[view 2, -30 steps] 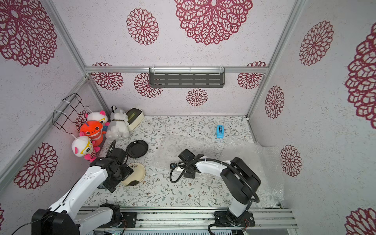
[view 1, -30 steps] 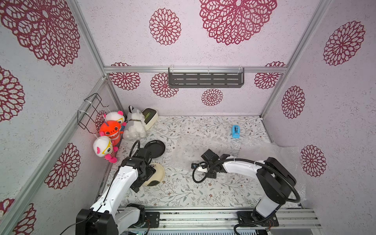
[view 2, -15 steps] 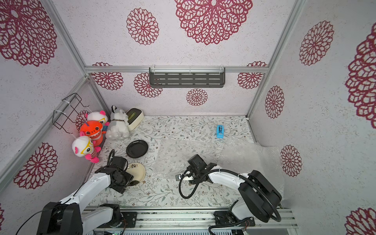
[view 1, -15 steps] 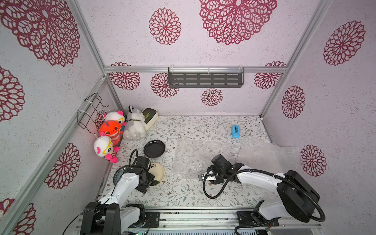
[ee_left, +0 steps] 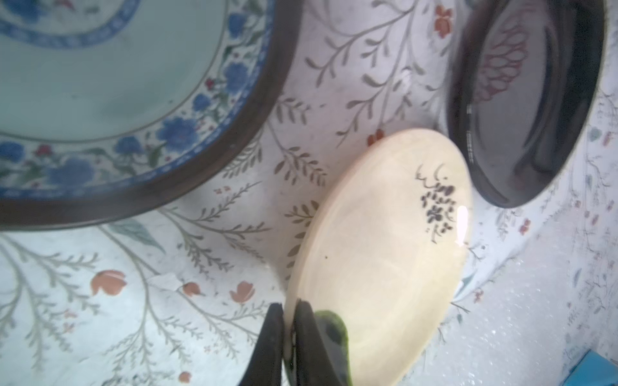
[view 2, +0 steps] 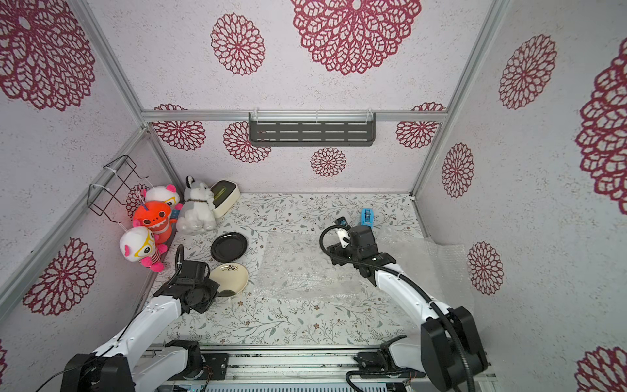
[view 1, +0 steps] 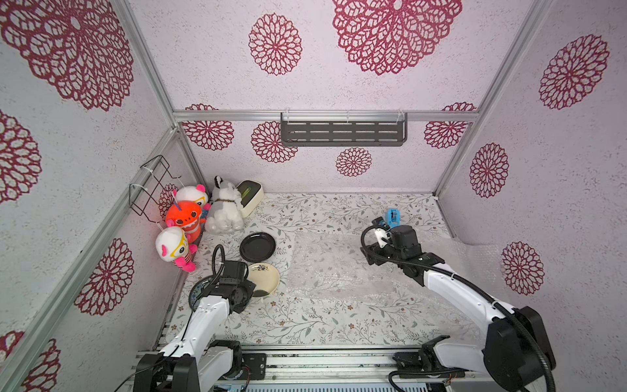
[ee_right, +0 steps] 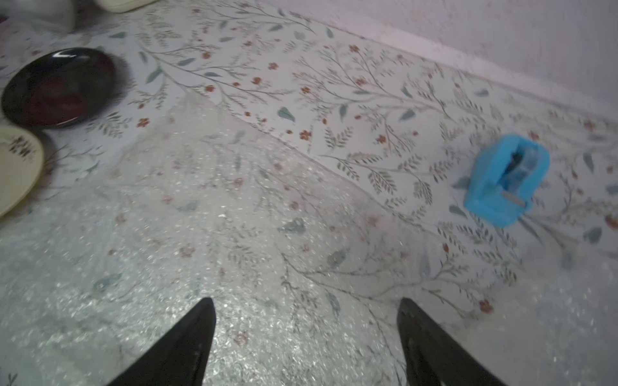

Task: Wrap dinner plates in bubble wrap
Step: Pick up the plate at the center of the board, then place the plate on the bubble wrap.

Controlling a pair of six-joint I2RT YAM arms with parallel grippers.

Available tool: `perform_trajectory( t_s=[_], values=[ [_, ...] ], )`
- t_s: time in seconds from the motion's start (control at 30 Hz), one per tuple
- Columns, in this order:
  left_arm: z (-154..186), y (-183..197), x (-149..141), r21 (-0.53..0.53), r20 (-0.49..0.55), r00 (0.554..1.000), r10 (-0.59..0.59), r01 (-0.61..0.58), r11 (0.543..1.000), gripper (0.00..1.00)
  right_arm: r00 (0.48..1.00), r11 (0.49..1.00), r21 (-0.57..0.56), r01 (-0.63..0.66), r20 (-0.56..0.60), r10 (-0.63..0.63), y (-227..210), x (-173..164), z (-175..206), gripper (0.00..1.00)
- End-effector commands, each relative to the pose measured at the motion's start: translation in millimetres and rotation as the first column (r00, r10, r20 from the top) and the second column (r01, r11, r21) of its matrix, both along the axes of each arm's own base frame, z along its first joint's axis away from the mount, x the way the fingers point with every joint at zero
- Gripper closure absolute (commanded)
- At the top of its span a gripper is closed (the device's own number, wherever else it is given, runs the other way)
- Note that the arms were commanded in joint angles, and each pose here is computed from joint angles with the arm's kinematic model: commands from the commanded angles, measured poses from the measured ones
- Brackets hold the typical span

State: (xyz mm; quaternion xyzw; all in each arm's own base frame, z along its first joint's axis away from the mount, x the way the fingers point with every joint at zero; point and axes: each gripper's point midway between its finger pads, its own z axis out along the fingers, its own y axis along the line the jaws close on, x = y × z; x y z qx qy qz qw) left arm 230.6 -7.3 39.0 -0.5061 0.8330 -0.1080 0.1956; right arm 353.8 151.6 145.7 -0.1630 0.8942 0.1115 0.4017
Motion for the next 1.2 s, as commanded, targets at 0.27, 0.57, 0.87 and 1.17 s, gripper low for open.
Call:
perform_trajectory(
  t_s=[0.27,0.57,0.87,1.17],
  values=[
    [88.3,43.4,-34.2,0.252,0.085,0.996,0.006,-0.027,0.967,1.0,0.905,0.97,0.199,0.138,-0.424,-0.042,50.5,-10.6,-83.0,0.18],
    [165.4,-51.2,35.7,0.049,0.448,0.825,-0.344,0.362,0.931,1.0,0.897,0.976,0.215,-0.038,-0.423,0.128,108.4,-0.5,-100.0,0.19],
    [138.5,-159.0,87.4,0.01,0.395,0.684,-0.613,0.664,0.748,1.0,0.942,0.968,0.077,0.238,-0.261,-0.211,58.2,46.7,-47.2,0.11],
    [80.5,-204.2,132.8,-0.013,0.37,0.576,-0.729,0.787,0.616,1.0,0.911,0.9,0.179,0.398,-0.196,-0.364,2.6,14.7,-0.2,0.01]
  ],
)
